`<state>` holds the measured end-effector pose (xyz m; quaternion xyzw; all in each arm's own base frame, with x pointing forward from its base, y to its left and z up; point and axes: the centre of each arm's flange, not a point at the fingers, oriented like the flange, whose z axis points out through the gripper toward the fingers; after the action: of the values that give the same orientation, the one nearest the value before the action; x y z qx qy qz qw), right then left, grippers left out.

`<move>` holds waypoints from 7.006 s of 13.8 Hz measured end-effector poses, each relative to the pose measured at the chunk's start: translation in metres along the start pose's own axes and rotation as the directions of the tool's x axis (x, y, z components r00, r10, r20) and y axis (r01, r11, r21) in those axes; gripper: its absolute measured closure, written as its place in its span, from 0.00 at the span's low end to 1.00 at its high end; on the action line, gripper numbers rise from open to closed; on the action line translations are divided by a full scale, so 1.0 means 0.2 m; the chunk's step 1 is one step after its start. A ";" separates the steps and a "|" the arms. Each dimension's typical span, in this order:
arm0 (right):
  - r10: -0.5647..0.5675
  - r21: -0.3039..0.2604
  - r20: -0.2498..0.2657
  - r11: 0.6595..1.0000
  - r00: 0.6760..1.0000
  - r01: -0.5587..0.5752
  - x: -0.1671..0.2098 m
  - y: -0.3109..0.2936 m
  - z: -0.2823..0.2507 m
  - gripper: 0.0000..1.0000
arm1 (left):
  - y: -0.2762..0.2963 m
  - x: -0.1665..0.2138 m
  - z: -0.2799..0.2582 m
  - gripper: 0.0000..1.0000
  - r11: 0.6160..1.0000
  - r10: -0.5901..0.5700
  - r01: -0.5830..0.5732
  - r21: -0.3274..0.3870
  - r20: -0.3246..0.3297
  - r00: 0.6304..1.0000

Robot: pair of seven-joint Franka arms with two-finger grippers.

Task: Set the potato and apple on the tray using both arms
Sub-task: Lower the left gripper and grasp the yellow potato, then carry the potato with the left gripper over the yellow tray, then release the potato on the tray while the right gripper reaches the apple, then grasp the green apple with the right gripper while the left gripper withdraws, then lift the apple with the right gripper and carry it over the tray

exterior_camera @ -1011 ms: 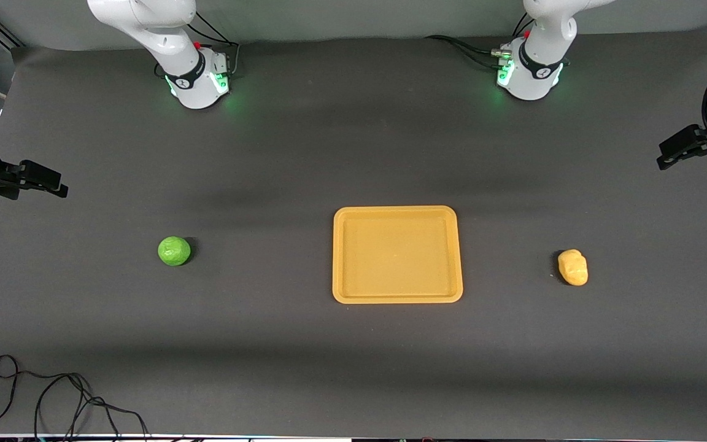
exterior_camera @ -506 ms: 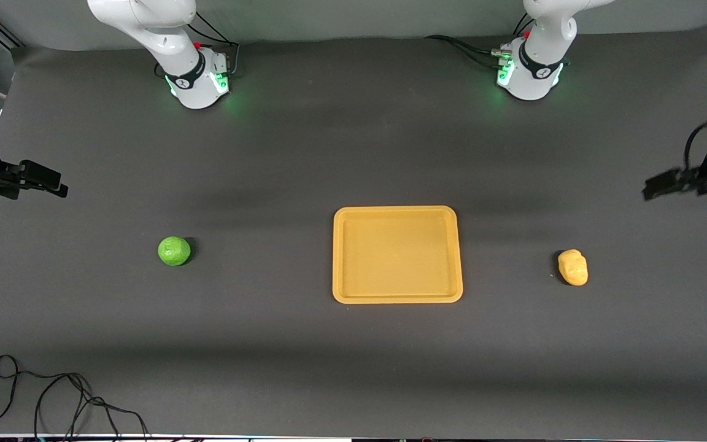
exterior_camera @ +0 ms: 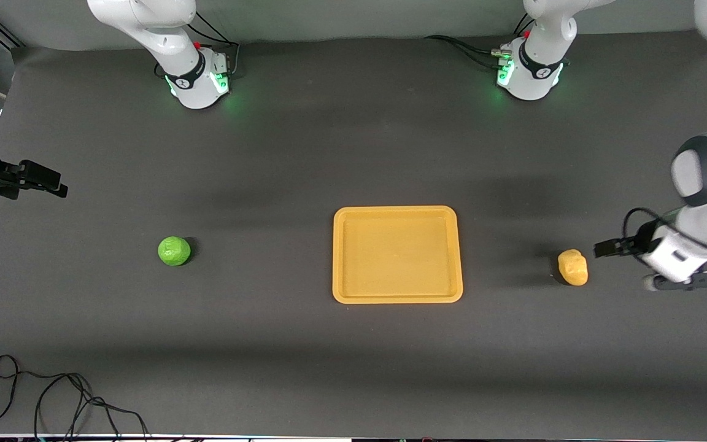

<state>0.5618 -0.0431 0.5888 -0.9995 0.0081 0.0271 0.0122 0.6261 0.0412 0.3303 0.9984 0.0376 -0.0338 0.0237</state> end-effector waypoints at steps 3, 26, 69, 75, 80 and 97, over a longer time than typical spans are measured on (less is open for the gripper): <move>0.000 0.000 0.001 1.000 1.000 0.000 0.00 0.00 0.00 0.00 | -0.01 0.02 0.34 0.00 1.000 0.018 -0.018 0.001 -0.008 1.000; -0.006 -0.020 0.005 1.000 1.000 0.006 0.00 0.01 0.01 0.00 | 1.16 -0.10 -0.13 0.41 0.986 0.157 -0.161 0.038 0.076 0.985; -0.105 -0.034 -0.010 0.994 0.994 0.105 0.16 -0.20 1.86 0.00 | 0.43 -0.21 -1.14 0.00 0.995 -0.049 0.047 0.092 0.019 0.999; -0.107 -0.034 0.010 0.994 0.994 0.107 0.15 -0.19 1.94 0.05 | 0.33 -0.38 -1.39 0.00 0.994 -0.113 0.113 -0.007 -0.039 0.993; -0.107 -0.033 0.013 0.994 0.994 0.107 0.16 -0.19 1.92 0.29 | 0.38 -0.51 -1.28 0.00 0.994 -0.101 0.104 0.031 -0.083 0.991; -0.051 -0.012 -0.081 0.999 0.995 0.050 0.27 -1.32 0.27 0.29 | 0.28 -0.56 -1.32 0.00 0.999 -0.016 0.019 0.031 -0.090 0.996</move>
<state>0.6170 0.2211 0.5383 -0.9997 -0.0170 -0.0136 0.0075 0.5365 -0.0105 0.6034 0.9988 0.0467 0.0101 0.0056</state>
